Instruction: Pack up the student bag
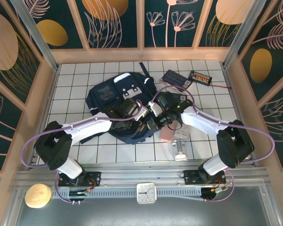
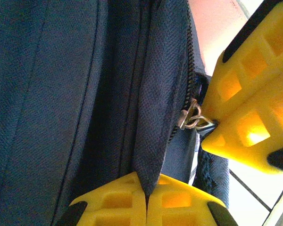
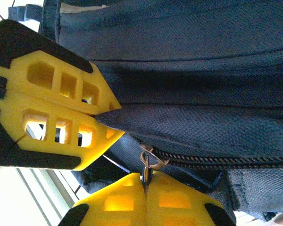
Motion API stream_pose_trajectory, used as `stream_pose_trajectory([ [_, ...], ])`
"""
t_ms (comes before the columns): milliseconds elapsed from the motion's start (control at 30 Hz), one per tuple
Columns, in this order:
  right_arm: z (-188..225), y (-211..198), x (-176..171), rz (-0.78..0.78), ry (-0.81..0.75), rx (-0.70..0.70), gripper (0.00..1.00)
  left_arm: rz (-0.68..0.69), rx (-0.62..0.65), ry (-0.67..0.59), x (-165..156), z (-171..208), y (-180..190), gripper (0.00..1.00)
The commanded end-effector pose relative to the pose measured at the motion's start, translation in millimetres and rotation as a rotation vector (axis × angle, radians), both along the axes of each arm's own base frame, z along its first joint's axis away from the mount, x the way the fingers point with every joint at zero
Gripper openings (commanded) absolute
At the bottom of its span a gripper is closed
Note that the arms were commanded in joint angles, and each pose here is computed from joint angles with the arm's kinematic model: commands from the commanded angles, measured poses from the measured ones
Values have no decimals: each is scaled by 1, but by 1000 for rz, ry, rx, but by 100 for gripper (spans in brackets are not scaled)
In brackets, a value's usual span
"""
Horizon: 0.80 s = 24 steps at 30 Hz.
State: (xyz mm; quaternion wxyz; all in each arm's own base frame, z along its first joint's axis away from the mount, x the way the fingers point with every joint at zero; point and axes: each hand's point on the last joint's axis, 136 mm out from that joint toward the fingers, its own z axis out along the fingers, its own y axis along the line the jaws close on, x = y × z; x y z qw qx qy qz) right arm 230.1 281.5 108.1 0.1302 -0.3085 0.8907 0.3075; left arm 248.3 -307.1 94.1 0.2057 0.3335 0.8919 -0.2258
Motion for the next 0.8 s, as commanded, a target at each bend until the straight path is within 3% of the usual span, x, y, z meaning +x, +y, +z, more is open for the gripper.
stream_pose_trajectory([
  [0,7,16,-11,52,-15,57,0,17,-65,-99,18,32,-12,32],
  [133,16,-1,5,13,-32,70,0,13,19,-144,-2,31,26,74],
  [200,24,-11,15,-10,-43,88,0,-5,59,-175,-13,31,44,86],
  [267,30,-16,20,-15,-51,103,0,-39,85,-190,-22,29,55,89],
  [433,41,-29,37,-26,-75,110,0,-142,152,-196,-32,15,63,82],
  [533,41,-31,39,-15,-72,99,0,-194,199,-166,-35,-3,64,72],
  [633,40,-33,42,-15,-69,92,0,-241,209,-131,-38,-19,58,56],
  [700,39,-33,42,-15,-66,88,0,-259,207,-112,-36,-30,52,35],
  [767,39,-33,42,-16,-57,87,0,-266,205,-88,-33,-39,45,21],
])
